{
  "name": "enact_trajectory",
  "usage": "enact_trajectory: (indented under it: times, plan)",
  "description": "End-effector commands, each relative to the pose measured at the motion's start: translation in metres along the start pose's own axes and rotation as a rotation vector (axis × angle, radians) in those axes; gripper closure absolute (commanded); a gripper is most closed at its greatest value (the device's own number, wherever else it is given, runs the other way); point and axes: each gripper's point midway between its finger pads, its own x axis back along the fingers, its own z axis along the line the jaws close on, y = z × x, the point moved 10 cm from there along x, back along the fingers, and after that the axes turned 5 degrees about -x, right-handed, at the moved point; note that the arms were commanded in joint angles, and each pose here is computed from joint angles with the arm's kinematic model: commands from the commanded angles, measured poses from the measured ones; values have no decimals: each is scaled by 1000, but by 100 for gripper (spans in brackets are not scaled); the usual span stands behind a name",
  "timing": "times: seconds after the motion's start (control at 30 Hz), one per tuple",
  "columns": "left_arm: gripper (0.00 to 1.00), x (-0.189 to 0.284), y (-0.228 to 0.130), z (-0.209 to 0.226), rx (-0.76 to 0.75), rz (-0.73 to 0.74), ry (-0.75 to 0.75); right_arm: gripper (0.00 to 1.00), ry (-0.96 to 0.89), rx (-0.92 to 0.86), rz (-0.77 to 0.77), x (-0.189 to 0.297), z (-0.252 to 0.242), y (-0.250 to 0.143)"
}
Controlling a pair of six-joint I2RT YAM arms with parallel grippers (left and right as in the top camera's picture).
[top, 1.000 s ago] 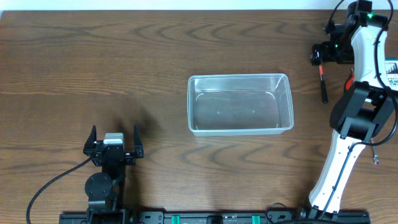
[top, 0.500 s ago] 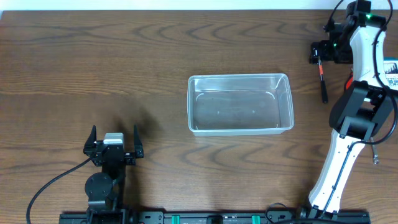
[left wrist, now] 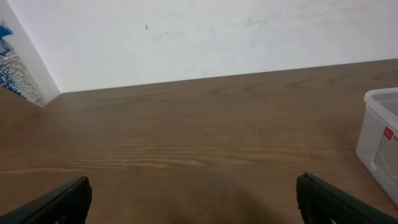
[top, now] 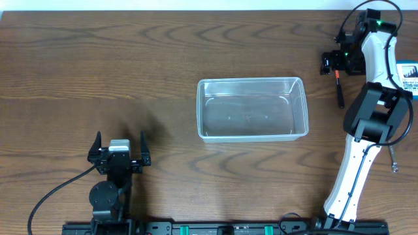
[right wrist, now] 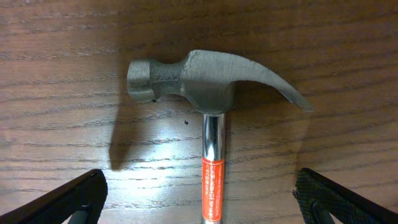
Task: Pack container
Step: 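Move the right gripper over the orange-handled hammer and lower, then close the right gripper on the hammer handle and lift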
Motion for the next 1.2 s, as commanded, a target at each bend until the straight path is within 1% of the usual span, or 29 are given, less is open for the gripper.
enact_trajectory:
  times: [0.0, 0.23, 0.83, 1.17]
  plan:
    - [2, -2, -13, -3, 3, 42, -5, 1, -8, 11, -12, 1, 0, 3]
    - [2, -2, -13, -3, 3, 42, -5, 1, -75, 33, 20, -5, -5, 0]
    - [2, -2, -13, -3, 3, 41, -5, 1, -41, 55, 27, -8, -2, -1]
    - [2, -2, -13, -3, 3, 41, -5, 1, -36, 55, 56, -19, -2, -4]
